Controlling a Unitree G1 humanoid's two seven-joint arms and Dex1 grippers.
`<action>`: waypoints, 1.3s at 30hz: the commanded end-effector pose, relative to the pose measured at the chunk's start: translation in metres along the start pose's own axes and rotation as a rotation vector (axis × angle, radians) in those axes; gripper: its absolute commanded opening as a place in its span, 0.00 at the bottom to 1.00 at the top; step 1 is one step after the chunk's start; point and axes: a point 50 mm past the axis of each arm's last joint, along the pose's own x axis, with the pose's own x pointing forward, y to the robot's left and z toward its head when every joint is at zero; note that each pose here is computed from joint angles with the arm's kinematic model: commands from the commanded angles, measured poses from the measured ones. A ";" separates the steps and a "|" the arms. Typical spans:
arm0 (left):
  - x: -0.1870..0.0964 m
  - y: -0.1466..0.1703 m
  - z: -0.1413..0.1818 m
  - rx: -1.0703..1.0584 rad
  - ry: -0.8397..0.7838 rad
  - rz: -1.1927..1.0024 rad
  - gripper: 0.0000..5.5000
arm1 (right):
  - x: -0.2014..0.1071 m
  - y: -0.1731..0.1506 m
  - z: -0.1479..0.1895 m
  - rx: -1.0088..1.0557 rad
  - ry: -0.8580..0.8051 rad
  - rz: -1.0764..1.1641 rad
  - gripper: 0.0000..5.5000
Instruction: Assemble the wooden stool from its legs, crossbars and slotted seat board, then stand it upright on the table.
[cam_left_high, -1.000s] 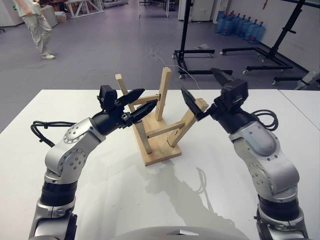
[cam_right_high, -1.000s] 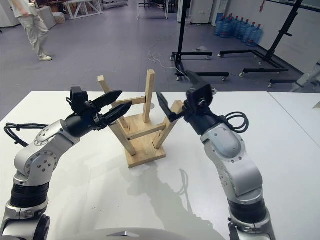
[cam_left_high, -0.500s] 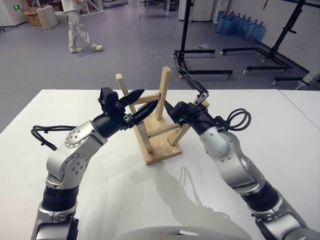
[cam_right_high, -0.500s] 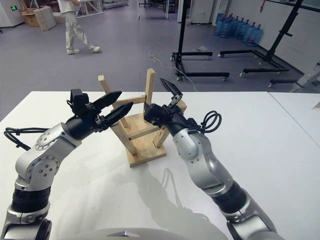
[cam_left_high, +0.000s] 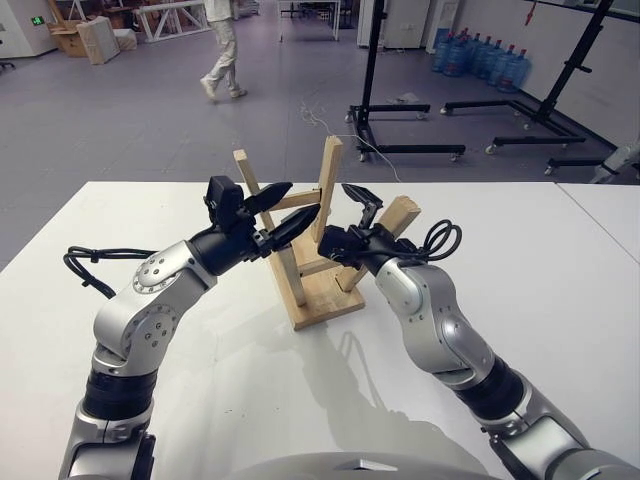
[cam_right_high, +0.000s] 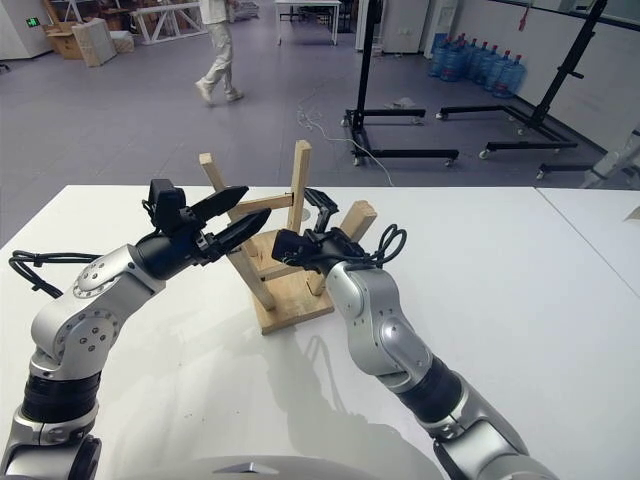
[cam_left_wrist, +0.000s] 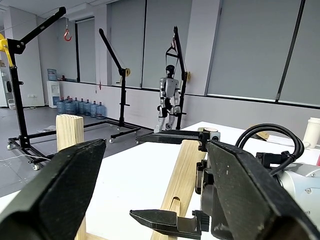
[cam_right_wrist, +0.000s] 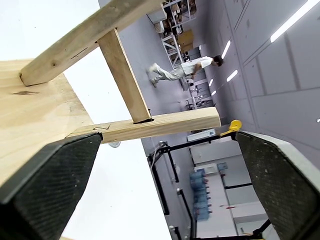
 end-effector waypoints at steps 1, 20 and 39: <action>-0.002 0.007 -0.014 -0.004 0.121 0.030 0.66 | -0.004 0.057 -0.023 0.086 0.051 0.262 0.90; -0.008 0.015 -0.008 0.056 0.112 0.046 0.66 | -0.038 -0.092 -0.145 1.015 -0.012 -0.362 0.90; 0.000 0.006 -0.008 0.053 0.116 -0.052 0.66 | 0.000 0.014 0.018 1.126 -0.372 0.495 0.90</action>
